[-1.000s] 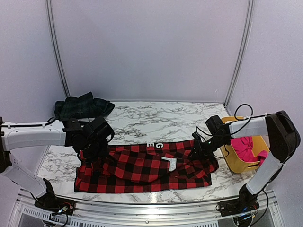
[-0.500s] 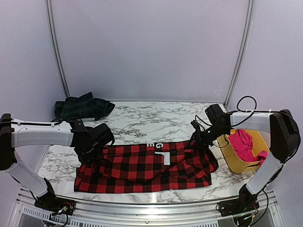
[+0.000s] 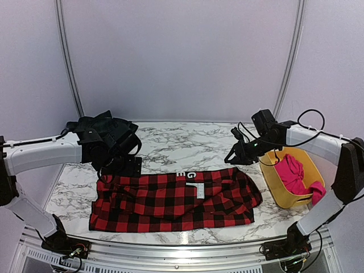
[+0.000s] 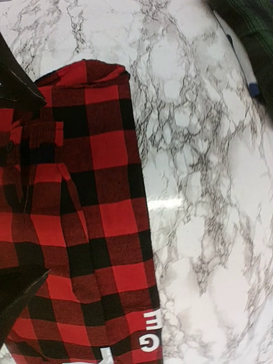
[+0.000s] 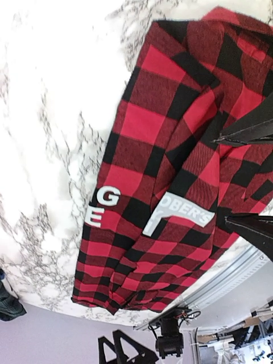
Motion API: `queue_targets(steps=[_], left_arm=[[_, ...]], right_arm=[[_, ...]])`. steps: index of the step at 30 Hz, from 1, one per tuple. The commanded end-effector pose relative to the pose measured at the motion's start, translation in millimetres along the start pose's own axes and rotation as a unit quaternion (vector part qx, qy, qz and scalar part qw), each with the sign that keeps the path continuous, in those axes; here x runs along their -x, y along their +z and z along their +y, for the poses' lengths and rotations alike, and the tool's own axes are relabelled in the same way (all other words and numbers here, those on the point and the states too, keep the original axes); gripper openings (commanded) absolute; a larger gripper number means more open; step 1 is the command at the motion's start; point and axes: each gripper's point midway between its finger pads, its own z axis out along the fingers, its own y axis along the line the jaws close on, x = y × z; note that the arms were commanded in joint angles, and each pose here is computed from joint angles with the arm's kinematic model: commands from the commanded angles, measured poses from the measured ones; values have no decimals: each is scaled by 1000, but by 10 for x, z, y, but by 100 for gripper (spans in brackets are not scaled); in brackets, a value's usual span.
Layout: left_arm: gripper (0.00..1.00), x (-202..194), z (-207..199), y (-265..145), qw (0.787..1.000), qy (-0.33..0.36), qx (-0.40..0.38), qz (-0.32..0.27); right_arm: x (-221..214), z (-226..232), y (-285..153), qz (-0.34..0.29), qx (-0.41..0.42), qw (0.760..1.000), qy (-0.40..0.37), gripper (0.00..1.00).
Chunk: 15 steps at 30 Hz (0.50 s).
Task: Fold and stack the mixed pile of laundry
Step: Fold the 1/3-folded T-shirt at the center of the board, then smooth out the rectangle-folded T-shirt at the center of the board.
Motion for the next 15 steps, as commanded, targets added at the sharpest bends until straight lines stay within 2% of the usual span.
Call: queue_targets(steps=[1,5,11,13,15], left_arm=[[95,-248,-337,164,994,59,-81,49],[92,-457,-229,350,994,55,-60,77],[85,-736,166,581,992,26,-6,123],[85,-725,232,578,992,22,-3,125],[86,-600,233,468,995,26,-18,100]], right_arm=[[-27,325,175,16,45,999,-13,37],[-154,434,428,42,56,997,-24,37],[-462,153,824,93,48,994,-17,36],[-520,75,861,107,34,993,-24,36],[-510,66,842,108,30,993,-35,36]])
